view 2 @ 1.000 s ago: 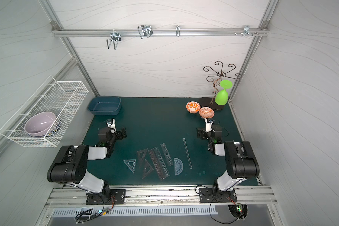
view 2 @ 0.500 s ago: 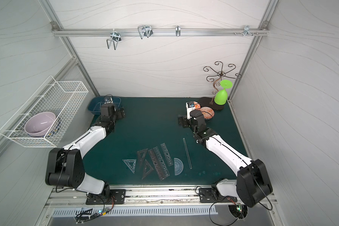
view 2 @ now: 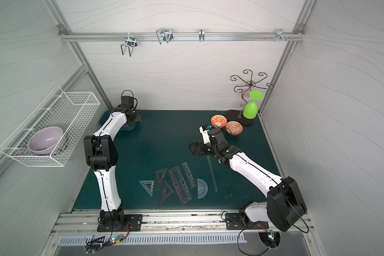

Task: Put the scattered rulers into the storage box
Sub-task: Move the storage box to the center of the board.

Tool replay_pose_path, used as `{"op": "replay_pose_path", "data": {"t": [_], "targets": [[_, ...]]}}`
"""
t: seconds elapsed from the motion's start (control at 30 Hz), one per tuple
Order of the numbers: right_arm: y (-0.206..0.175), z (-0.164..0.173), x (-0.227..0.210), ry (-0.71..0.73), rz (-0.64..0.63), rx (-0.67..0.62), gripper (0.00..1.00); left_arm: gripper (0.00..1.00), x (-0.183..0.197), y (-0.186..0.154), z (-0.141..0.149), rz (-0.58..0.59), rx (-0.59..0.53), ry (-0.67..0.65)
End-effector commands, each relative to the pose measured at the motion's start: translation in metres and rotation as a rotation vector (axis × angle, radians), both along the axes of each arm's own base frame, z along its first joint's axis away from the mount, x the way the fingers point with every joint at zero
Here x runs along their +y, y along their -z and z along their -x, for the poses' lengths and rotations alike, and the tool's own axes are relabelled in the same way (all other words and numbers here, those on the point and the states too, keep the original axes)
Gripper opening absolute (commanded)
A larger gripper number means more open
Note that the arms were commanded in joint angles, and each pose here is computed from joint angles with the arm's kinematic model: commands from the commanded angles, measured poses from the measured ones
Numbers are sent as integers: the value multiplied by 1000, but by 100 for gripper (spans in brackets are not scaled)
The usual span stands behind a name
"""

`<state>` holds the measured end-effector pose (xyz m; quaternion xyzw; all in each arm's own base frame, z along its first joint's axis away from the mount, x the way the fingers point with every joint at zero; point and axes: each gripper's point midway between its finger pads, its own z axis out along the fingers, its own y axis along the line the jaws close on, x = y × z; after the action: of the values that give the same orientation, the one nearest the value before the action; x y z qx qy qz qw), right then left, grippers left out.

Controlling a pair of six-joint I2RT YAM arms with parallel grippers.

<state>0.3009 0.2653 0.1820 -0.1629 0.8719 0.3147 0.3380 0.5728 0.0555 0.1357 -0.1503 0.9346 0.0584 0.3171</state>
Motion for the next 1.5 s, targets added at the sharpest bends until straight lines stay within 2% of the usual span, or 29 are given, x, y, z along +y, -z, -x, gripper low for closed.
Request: {"op": "replay_pose_path", "data": {"t": [0.0,0.2,0.4,0.43,0.53,0.63,0.97,1.13,1.33,1.47], "targets": [[-1,11,11,-50,-57,23,94,70,12,-3,-12,29,12,9],[10,2,10,-29,-23,35,92,70,14,15,-43,40,28,59],[17,-5,13,-27,-18,56,90,67,11,46,-48,80,61,57],[19,-5,14,-27,-20,59,90,64,10,51,-47,88,68,60],[22,-6,15,-28,-17,68,90,44,5,56,-48,118,72,73],[24,-7,14,-23,-15,71,90,36,0,57,-49,152,68,75],[23,-8,12,-14,-11,70,90,19,-19,60,-46,270,69,74],[18,-10,7,1,-17,58,90,1,-35,63,-41,289,92,66],[8,-9,3,10,-27,39,90,0,-64,51,-33,282,105,98],[0,-10,-6,33,-38,22,90,0,-103,35,-23,312,100,137]]}}
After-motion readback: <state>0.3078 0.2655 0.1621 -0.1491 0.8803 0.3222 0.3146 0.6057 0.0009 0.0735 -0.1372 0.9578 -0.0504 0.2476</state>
